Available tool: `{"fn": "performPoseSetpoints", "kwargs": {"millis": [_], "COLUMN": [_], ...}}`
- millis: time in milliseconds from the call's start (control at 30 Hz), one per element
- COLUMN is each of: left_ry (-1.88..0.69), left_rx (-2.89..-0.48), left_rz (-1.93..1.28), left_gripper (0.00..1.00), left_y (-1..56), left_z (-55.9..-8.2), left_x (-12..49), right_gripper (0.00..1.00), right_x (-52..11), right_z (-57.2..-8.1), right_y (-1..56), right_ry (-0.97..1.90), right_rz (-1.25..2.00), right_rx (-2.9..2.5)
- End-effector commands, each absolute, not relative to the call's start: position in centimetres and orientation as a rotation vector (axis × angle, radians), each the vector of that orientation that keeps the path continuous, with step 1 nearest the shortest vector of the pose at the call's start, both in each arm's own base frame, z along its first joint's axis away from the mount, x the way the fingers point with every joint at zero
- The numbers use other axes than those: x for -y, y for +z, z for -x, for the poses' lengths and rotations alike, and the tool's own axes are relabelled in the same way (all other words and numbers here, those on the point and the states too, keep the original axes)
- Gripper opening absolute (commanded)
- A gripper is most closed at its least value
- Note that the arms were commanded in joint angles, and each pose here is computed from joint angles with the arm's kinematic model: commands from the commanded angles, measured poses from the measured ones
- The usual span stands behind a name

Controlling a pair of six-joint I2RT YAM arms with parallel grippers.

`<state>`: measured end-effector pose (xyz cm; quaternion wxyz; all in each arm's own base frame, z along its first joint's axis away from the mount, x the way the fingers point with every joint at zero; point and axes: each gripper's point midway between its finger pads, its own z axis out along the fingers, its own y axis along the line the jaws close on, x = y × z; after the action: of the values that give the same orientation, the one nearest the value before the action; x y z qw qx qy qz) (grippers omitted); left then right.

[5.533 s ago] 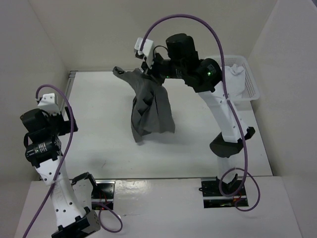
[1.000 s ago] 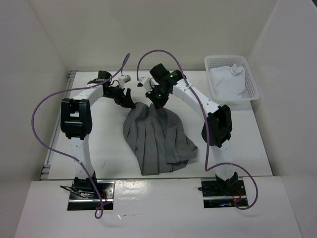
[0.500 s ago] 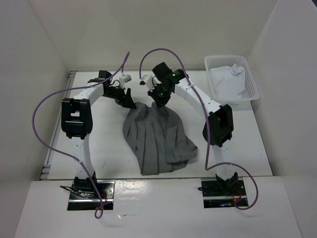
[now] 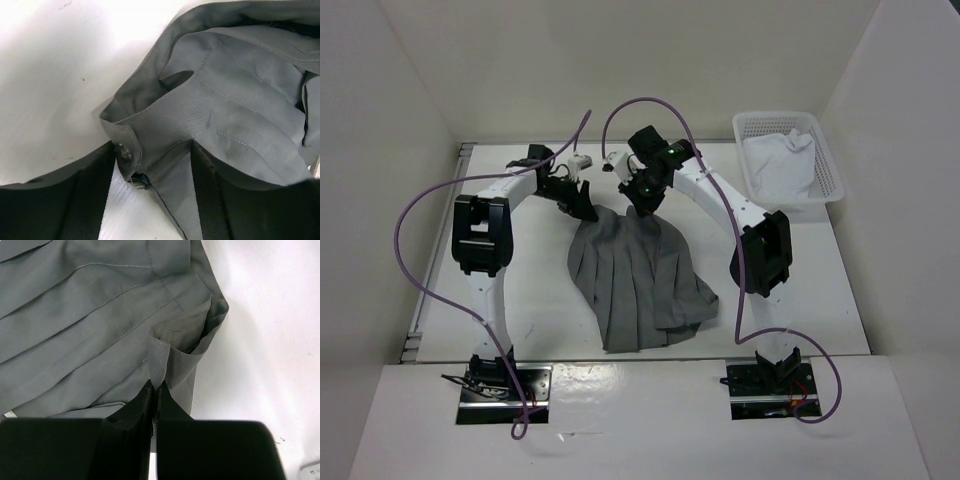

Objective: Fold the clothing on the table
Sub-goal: Flatten the skirt out

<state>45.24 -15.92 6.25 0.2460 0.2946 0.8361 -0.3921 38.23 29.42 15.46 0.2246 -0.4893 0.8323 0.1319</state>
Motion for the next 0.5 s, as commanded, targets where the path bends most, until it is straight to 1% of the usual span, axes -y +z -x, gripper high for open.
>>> {"fn": "performPoseSetpoints", "kwargs": {"millis": [0,100,133,267,300,333,367,400,467], "left_ry": [-1.066,-1.077,-1.082,-1.112,-1.111,-1.111,-1.110,-1.091,-1.084], "left_rx": [-2.217,-2.208,-2.206,-2.207,-2.206,-2.205,-2.204,-2.182,-2.179], "left_rz": [-0.858,-0.853,-0.864,-0.860,-0.861,-0.861,-0.854,-0.845,-0.829], "left_gripper": [0.61,0.50,0.42,0.21,0.06,0.02,0.00,0.00,0.00], "left_y": [6.9,7.3,7.1,7.3,7.6,7.6,7.9,9.4,10.9], "left_z": [-46.2,-46.3,-46.4,-46.2,-46.3,-46.3,-46.5,-46.9,-46.9], "left_x": [16.5,16.7,17.1,17.3,17.3,17.3,17.4,17.0,16.6], "right_gripper": [0.00,0.00,0.00,0.00,0.00,0.00,0.00,0.00,0.00], "right_x": [-29.3,-29.3,-29.3,-29.3,-28.8,-28.6,-28.1,-28.0,-25.8], "right_z": [-38.2,-38.2,-38.2,-38.5,-38.9,-38.9,-39.3,-39.5,-40.6], "right_y": [18.9,18.9,18.9,19.0,19.0,19.4,19.4,20.2,21.6], "right_ry": [0.358,0.358,0.358,0.347,0.330,0.318,0.313,0.299,0.267], "right_rz": [1.319,1.319,1.319,1.313,1.299,1.292,1.276,1.263,1.186], "right_rx": [-2.209,-2.209,-2.209,-2.203,-2.211,-2.203,-2.211,-2.191,-2.198]}}
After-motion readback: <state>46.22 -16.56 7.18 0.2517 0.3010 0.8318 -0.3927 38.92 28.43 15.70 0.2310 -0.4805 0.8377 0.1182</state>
